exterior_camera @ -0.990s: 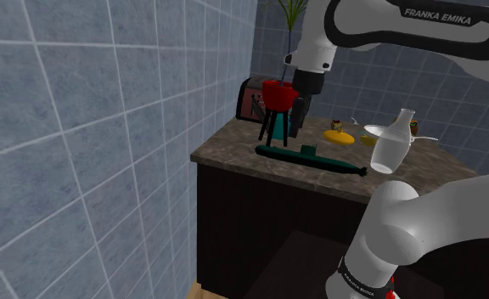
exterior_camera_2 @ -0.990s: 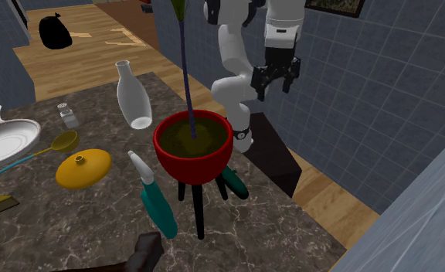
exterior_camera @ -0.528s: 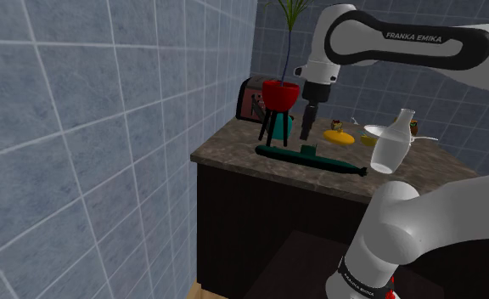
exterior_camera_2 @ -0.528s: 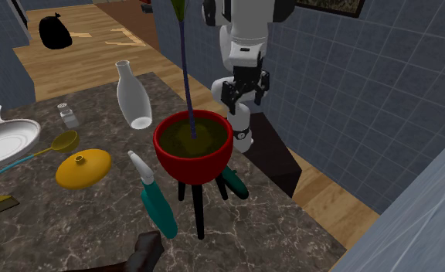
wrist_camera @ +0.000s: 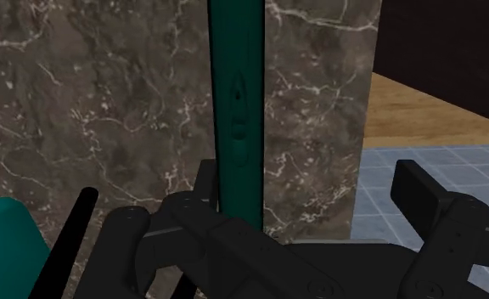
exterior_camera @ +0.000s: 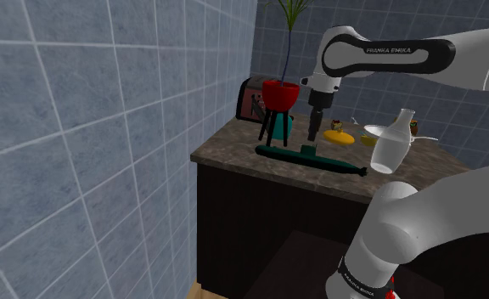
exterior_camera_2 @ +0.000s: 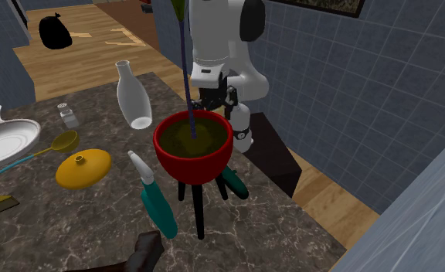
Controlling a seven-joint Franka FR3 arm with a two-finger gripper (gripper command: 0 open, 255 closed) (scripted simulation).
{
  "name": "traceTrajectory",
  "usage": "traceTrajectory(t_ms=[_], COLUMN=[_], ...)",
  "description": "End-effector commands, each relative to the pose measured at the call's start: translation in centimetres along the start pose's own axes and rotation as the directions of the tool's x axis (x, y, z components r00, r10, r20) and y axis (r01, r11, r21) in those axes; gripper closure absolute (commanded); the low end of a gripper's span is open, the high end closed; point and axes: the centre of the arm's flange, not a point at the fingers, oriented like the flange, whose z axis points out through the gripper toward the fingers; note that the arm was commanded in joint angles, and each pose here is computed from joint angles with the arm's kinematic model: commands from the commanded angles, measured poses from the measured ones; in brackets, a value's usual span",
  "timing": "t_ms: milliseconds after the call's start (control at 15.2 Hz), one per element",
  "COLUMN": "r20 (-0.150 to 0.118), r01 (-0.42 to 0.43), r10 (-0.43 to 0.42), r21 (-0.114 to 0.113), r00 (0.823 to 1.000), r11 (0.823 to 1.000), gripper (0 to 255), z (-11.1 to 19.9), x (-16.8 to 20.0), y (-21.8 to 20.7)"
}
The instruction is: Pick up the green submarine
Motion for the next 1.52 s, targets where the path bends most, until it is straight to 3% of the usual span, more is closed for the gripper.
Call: traceTrajectory(t_ms=[0, 660, 726, 1452], r20=[0.003, 0.004, 0.004, 0.004], r01=[0.016, 0.020, 0.020, 0.020], r10=[-0.016, -0.020, -0.020, -0.020], r21=[-0.001, -0.001, -0.001, -0.001], r00=[1.000, 1.000, 1.000, 1.000], r11=[1.000, 1.000, 1.000, 1.000], gripper=[0, 0, 255, 255], z=[1.0, 5.3, 5.3, 4.2], x=[-0.7, -0.9, -0.8, -0.9], y=[2.5, 3.3, 3.2, 3.3])
